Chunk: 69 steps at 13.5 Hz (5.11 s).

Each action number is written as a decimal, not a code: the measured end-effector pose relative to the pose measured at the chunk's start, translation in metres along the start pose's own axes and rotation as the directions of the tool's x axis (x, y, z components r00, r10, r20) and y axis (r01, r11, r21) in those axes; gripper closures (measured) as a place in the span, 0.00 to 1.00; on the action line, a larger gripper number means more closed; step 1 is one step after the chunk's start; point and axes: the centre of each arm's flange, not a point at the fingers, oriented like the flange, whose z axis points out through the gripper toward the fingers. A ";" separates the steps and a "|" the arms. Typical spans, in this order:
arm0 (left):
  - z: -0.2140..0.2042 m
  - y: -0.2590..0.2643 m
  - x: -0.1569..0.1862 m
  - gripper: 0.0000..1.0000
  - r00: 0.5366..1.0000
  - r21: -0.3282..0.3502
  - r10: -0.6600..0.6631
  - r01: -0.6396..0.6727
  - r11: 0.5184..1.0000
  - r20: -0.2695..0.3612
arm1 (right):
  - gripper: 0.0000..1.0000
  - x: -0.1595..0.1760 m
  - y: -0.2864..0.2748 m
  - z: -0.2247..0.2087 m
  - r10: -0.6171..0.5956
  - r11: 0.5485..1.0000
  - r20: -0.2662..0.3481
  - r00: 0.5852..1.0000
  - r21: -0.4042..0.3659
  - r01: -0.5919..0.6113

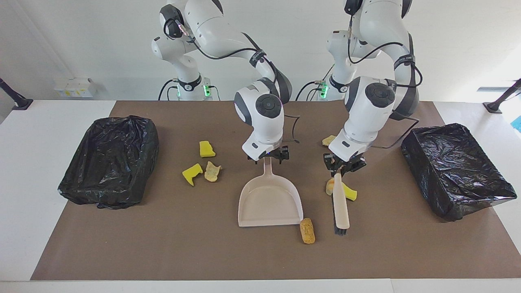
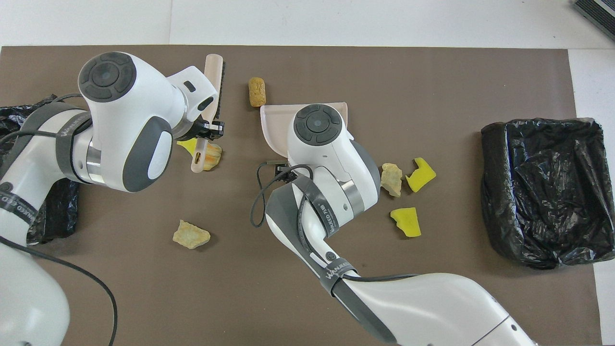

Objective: Sweep and dump trash in bin

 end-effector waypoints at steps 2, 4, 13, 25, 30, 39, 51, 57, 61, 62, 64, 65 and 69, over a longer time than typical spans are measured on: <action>0.006 0.001 0.008 0.74 1.000 -0.002 -0.001 0.001 1.000 -0.002 | 0.27 -0.007 0.001 0.005 -0.011 1.000 0.009 1.000 -0.003 0.011; 0.004 0.001 0.009 0.74 1.000 -0.003 -0.001 0.001 1.000 -0.008 | 0.52 -0.009 0.003 0.004 -0.009 1.000 0.013 1.000 -0.001 0.009; 0.013 0.032 0.011 0.74 0.988 0.019 0.152 -0.151 0.988 -0.006 | 0.68 0.010 0.045 -0.025 -0.355 0.932 -0.010 0.935 0.078 0.355; 0.069 0.028 0.002 0.74 0.888 0.107 0.424 -0.445 0.889 0.177 | 0.68 0.000 0.178 -0.061 -0.981 0.107 0.152 0.119 -0.084 0.991; 0.034 -0.027 -0.024 0.74 0.809 0.041 0.466 -0.512 0.858 0.357 | 0.68 -0.001 0.172 -0.061 -0.987 0.010 0.156 0.024 -0.089 0.996; -0.004 -0.057 -0.009 0.74 0.844 0.058 0.490 -0.512 0.857 0.220 | 0.68 -0.014 0.160 -0.045 -0.974 0.004 0.227 0.019 -0.066 0.998; 0.051 -0.069 -0.005 0.74 0.875 0.000 0.386 -0.404 0.915 0.292 | 0.68 -0.025 0.143 -0.028 -0.955 0.081 0.274 0.110 -0.117 0.990; 0.005 -0.086 -0.043 0.74 0.730 -0.005 0.449 -0.521 0.853 0.515 | 0.68 -0.024 0.144 -0.015 -0.963 0.075 0.249 0.106 -0.131 0.989; -0.006 -0.091 -0.035 0.74 0.762 0.036 0.465 -0.536 0.844 0.450 | 0.68 -0.024 0.143 -0.014 -0.966 0.082 0.235 0.111 -0.129 0.988; -0.003 -0.103 -0.030 0.74 0.785 0.053 0.460 -0.526 0.849 0.415 | 0.68 -0.024 0.143 -0.013 -0.966 0.083 0.233 0.112 -0.127 0.988; 0.014 -0.140 -0.025 0.74 0.828 0.083 0.441 -0.495 0.865 0.347 | 0.68 -0.024 0.143 -0.011 -0.966 0.084 0.234 0.111 -0.124 0.989; 0.024 -0.153 -0.025 0.74 0.839 0.089 0.436 -0.486 0.869 0.325 | 0.68 -0.024 0.143 -0.010 -0.966 0.084 0.234 0.111 -0.124 0.989; 0.055 -0.142 -0.024 0.74 0.841 0.068 0.461 -0.497 0.865 0.283 | 0.68 -0.023 0.142 -0.010 -0.967 0.083 0.231 0.111 -0.127 0.988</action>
